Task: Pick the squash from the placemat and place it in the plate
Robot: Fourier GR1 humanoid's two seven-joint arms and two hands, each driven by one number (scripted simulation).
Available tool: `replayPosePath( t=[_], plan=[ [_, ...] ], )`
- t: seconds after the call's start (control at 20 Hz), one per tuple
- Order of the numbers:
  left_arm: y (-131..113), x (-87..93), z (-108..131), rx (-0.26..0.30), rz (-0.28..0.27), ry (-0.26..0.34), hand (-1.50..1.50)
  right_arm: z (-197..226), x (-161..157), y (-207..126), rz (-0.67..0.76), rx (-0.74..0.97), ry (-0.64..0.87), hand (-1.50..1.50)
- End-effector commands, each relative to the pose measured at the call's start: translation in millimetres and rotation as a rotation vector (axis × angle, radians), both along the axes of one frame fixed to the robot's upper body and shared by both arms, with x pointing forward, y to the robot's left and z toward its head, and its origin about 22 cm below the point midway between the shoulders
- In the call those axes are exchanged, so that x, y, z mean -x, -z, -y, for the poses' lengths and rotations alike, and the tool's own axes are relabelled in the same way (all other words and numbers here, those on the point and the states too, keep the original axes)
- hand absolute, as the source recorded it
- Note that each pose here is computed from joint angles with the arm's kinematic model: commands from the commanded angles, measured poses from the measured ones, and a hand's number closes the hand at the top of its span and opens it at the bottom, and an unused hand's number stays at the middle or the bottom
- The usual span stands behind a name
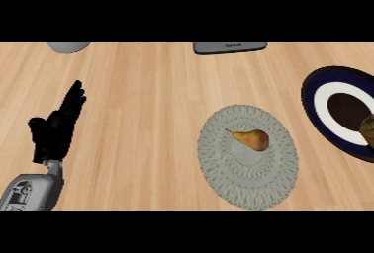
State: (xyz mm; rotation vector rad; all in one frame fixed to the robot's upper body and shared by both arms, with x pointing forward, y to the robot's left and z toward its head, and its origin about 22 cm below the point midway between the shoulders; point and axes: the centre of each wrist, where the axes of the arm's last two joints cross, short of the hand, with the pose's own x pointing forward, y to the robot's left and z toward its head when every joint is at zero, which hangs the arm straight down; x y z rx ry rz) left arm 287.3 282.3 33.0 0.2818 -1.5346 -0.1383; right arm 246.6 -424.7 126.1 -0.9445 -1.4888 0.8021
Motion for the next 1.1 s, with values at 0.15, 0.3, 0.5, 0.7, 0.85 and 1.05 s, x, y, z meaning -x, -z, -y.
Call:
replayPosePath(
  t=[0.15,0.3,0.5,0.7,0.85,1.05],
  plan=[
    [-5,-5.5,12,0.015,0.025,0.052,0.0,88,19,-36,0.136,-0.231,-0.172,1.5],
    [-12,-8.8,21,0.009,0.031,0.084,0.0,128,37,-39,0.109,-0.297,-0.205,1.5],
    [-14,-15.7,36,-0.005,0.039,0.155,0.0,153,32,-39,0.042,-0.342,-0.214,1.5],
    [-13,-20.2,50,-0.003,0.049,0.169,0.0,156,22,-31,0.014,-0.367,-0.26,1.5],
    [-18,-30.4,50,-0.001,0.021,0.152,0.0,144,4,-12,-0.045,-0.31,-0.289,1.5],
    [-11,-27.2,39,-0.006,0.038,0.141,0.0,135,-7,10,-0.093,-0.129,-0.296,1.5]
  ],
)
